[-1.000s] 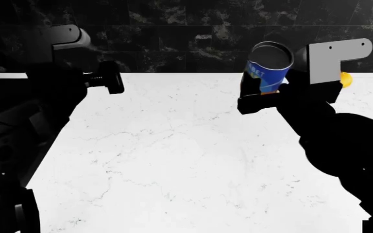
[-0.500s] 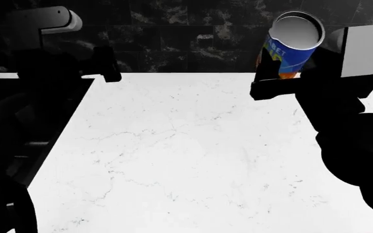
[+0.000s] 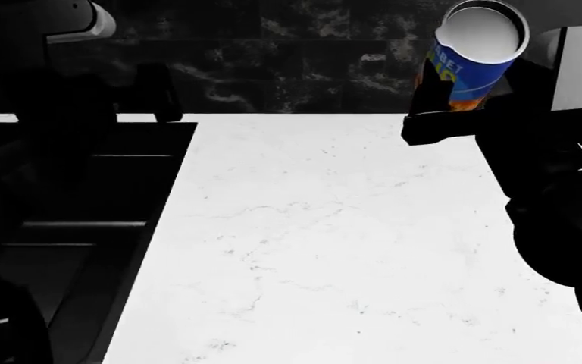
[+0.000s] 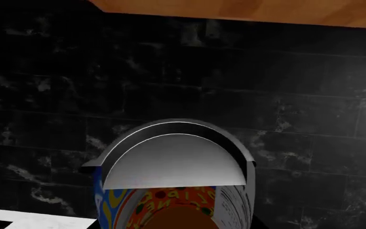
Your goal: Pick the alphabet soup from the counter and place it in the cabinet.
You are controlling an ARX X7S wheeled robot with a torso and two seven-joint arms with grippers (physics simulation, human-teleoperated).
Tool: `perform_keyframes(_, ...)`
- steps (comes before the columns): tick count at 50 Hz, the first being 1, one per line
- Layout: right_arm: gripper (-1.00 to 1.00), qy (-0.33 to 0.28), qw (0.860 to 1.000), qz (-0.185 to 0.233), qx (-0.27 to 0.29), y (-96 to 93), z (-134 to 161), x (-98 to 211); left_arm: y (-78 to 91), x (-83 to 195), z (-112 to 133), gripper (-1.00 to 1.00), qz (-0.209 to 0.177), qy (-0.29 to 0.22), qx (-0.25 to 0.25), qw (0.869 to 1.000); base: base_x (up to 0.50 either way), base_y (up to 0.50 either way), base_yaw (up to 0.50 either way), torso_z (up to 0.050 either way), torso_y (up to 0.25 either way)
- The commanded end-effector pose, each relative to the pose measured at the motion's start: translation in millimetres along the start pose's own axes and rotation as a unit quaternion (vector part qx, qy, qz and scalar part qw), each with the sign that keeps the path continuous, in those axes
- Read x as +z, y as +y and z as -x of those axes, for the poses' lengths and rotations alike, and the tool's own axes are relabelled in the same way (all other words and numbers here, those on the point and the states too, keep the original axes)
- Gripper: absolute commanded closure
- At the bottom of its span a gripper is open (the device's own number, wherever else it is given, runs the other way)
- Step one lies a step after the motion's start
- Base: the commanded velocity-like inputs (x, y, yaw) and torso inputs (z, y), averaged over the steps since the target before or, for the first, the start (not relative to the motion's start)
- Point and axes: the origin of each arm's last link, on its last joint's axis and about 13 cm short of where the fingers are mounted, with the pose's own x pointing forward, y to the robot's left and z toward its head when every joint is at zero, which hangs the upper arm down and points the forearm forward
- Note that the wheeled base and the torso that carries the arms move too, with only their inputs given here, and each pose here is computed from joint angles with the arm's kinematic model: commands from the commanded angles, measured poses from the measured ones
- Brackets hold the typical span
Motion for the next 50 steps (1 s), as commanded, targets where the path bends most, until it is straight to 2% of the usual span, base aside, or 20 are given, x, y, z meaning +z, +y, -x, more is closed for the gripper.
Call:
perform_keyframes(1, 1.0, -0.012, 1.0, 0.009, -0.008, -2.3, -0.8, 2.4, 1.1, -0.4, 2.0, -1.0, 0.002, -0.001, 0.001, 1.0, 0.0, 0.37, 0.0, 0.0, 0.0)
perform_keyframes(6, 1.0, -0.013, 1.0, 0.002, -0.011, -1.6, -0.2, 1.2, 0.9, -0.8, 2.5, -1.0, 0.004, 0.0, 0.001, 1.0, 0.0, 0.37, 0.0, 0.0, 0.0)
perform_keyframes(12, 1.0, -0.029, 0.999, -0.018, -0.003, 9.4, 2.0, 3.6, -0.5, -0.9, 5.6, -1.0, 0.011, -0.002, 0.001, 1.0, 0.0, 0.36, 0.0, 0.0, 0.002)
perform_keyframes(22, 1.0, -0.058, 0.997, -0.047, 0.008, 28.1, 12.7, 14.3, -10.2, 6.7, 28.2, -1.0, 0.023, -0.023, -0.013, 0.999, 0.0, 0.28, 0.0, 0.0, 0.0)
perform_keyframes(35, 1.0, -0.038, 0.999, -0.002, 0.038, 30.4, 16.7, 28.5, -2.1, 10.6, 42.5, -1.0, 0.014, -0.022, 0.005, 1.0, 0.0, 0.24, 0.0, 0.001, 0.001)
perform_keyframes(50, 1.0, -0.033, 0.998, 0.012, 0.052, 31.3, 18.4, 34.7, -2.0, 15.2, 46.7, -1.0, 0.011, -0.023, 0.007, 1.0, 0.0, 0.21, 0.0, 0.0, 0.001)
